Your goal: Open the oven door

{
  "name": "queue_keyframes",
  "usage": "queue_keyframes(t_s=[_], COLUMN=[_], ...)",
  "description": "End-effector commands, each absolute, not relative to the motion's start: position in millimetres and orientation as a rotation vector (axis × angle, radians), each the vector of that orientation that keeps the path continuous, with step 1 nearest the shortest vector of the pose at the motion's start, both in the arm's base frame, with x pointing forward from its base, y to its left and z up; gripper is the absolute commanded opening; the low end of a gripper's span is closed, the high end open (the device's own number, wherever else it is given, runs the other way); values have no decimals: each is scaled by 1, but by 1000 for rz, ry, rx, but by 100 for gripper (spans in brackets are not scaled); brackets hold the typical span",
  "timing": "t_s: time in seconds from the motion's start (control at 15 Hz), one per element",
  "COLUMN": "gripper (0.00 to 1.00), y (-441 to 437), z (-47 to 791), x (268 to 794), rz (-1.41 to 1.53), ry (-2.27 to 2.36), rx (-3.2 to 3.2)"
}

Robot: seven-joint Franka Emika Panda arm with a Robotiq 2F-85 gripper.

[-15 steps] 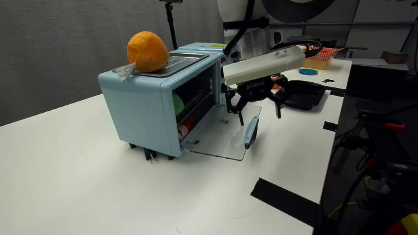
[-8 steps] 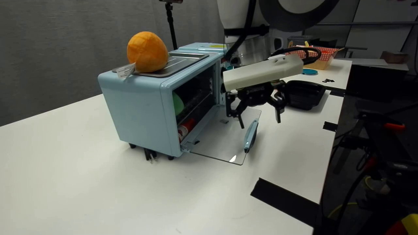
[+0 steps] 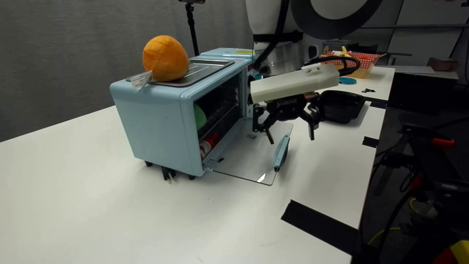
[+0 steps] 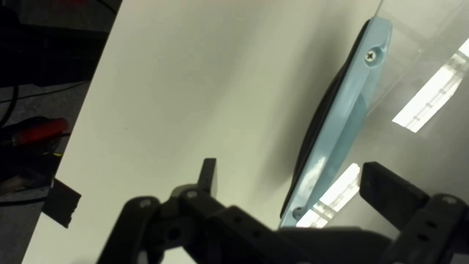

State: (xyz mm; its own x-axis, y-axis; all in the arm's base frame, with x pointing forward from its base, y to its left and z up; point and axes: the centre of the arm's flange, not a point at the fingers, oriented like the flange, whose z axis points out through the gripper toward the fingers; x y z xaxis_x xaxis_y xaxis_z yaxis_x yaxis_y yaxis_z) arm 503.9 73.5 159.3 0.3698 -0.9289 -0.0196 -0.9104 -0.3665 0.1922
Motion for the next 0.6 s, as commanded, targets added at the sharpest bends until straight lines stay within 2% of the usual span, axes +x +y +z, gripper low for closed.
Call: queue_keyframes(t_s=[0.0, 0.53], gripper=[100, 100], y=[71, 81], z=[162, 167], x=[503, 516], rz=[-185, -257], ry=[-1672, -1250], rx=[2491, 2784])
